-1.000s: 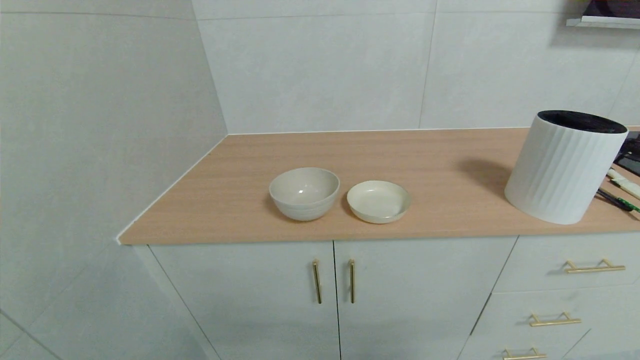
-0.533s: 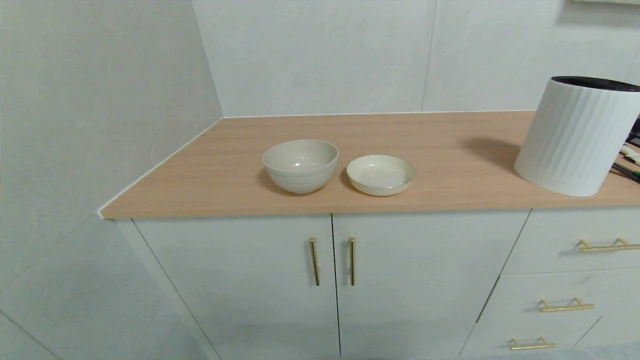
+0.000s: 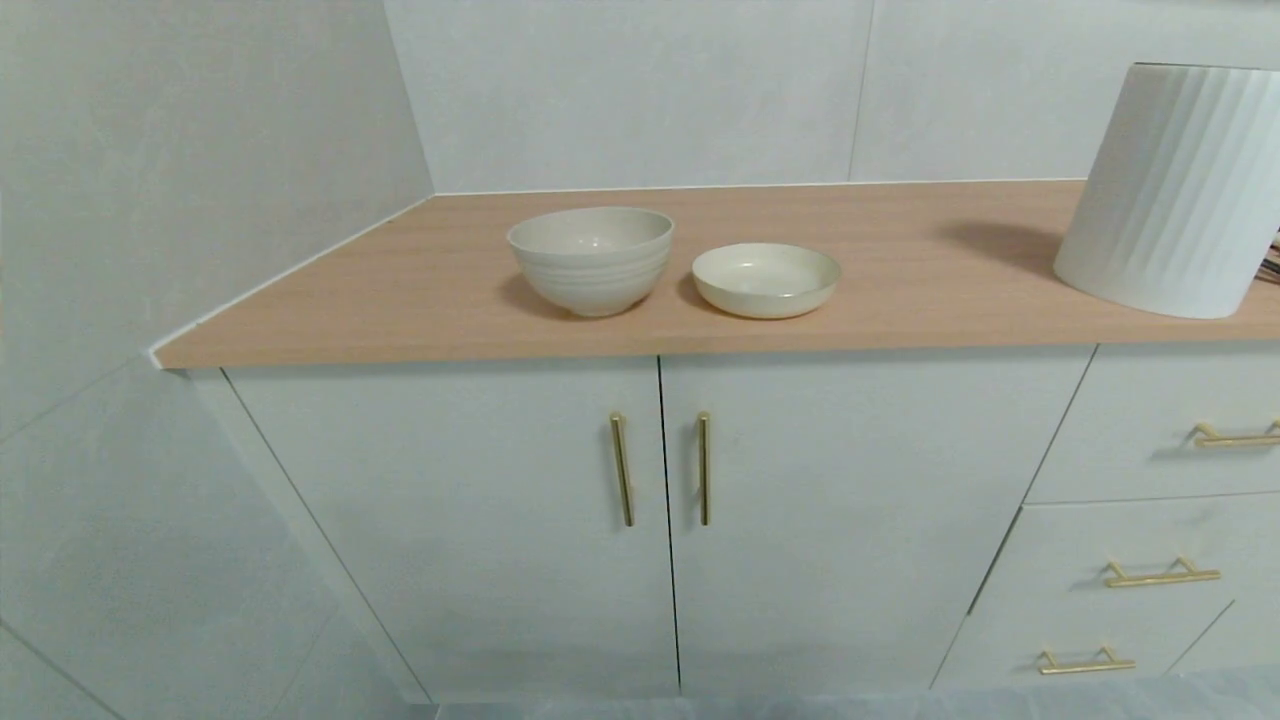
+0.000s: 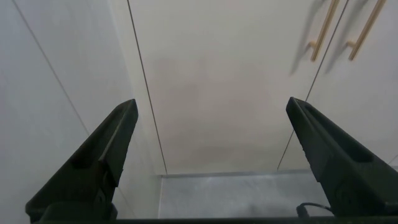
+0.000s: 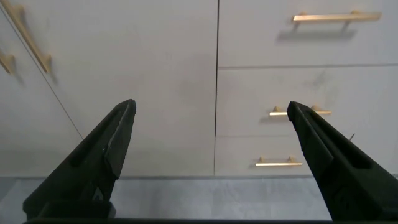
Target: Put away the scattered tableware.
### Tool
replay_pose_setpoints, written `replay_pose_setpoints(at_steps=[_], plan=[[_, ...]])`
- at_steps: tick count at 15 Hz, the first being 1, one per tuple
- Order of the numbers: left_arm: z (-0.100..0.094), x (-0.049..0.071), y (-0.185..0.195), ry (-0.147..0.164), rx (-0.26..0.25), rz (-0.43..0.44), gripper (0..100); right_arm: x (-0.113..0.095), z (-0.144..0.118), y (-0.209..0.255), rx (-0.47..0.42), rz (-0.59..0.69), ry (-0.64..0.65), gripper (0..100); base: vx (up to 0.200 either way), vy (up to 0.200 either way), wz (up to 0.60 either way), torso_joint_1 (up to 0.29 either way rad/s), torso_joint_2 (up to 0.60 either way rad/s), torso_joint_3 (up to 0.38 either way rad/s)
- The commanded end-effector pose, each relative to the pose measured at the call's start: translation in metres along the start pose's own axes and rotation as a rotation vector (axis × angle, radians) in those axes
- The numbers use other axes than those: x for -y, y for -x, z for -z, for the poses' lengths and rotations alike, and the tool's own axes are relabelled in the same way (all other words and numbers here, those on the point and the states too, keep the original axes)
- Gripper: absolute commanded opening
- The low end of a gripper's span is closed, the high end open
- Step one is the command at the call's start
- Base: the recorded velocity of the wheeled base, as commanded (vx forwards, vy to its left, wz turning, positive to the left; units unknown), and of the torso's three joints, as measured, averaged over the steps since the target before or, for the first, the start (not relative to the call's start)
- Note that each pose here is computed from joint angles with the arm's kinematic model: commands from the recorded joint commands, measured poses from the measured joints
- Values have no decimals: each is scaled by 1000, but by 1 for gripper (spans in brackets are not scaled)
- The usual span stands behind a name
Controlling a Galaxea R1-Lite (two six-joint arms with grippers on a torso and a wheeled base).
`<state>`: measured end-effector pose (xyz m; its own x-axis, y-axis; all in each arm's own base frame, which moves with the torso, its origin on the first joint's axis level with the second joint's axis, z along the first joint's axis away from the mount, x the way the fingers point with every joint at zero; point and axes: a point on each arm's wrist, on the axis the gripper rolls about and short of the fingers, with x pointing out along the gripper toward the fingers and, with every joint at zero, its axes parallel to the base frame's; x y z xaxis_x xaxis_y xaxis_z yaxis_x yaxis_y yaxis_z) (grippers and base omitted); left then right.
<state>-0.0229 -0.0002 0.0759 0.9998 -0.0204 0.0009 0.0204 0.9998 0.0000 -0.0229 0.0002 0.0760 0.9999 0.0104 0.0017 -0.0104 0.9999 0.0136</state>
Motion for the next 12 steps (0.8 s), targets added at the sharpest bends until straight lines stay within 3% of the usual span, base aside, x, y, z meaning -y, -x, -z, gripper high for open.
replay_pose_setpoints(at_steps=[1,4,12], plan=[[0,0,0,0,-1,0,100,0,0,0,0,0,0,100,0,0,0,-124,447,330],[0,0,0,0,-1,0,100,0,0,0,0,0,1,100,0,0,0,-63,276,203],[0,0,0,0,-1,0,100,0,0,0,-3,0,1,100,0,0,0,-5,16,11]])
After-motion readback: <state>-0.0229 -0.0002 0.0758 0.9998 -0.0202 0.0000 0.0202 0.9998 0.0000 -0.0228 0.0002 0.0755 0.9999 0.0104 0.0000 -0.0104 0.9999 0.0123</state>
